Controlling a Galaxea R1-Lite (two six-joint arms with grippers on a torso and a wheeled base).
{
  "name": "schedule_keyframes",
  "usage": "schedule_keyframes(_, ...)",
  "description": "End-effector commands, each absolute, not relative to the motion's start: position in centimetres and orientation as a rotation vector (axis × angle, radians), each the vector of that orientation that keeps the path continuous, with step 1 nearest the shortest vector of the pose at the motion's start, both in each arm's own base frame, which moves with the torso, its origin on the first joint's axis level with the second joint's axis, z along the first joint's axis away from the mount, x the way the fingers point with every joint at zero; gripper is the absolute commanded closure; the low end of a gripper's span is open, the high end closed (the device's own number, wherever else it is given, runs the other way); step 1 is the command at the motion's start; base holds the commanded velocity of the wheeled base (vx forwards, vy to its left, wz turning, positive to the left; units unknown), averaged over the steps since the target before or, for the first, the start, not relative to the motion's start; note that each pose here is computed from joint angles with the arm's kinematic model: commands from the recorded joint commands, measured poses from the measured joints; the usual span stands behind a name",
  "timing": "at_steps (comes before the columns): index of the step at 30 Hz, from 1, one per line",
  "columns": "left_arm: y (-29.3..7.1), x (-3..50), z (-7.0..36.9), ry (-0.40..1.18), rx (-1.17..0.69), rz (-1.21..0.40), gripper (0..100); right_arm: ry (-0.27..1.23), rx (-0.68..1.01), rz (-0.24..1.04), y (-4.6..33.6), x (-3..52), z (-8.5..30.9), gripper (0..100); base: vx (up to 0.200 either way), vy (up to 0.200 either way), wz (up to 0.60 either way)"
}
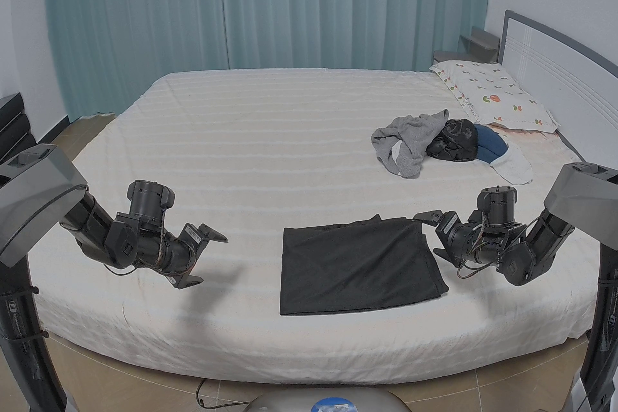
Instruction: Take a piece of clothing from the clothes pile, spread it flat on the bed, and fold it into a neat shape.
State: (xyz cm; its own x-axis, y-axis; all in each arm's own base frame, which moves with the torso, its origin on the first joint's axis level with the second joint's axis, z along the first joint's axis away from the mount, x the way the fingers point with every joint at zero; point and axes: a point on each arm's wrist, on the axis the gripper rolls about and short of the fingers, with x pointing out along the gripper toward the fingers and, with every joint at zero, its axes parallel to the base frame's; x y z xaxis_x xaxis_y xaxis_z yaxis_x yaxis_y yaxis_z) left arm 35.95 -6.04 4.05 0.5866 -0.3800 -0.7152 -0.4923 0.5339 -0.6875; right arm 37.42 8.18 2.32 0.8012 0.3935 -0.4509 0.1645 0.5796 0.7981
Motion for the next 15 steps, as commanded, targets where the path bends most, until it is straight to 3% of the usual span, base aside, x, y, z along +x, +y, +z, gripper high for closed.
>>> schedule_keyframes(1, -6.28, 36.01, 4.02, 0.992, -1.05, 0.077, 0, 0.658, 0.956, 0.144, 8.26, 37.44, 2.05, 0, 0.0, -0.2, 0.0)
schedule_keyframes(13, -6.34, 36.41, 4.23, 0.98, -1.052, 0.068, 0, 0.663, 0.955, 0.146, 8.39, 37.49, 1.87, 0, 0.0, -0.2, 0.0)
schedule_keyframes(15, -6.36, 36.55, 4.17, 0.979, -1.051, 0.07, 0, 0.668, 0.951, 0.146, 8.58, 37.56, 1.6, 0, 0.0, 0.0, 0.0)
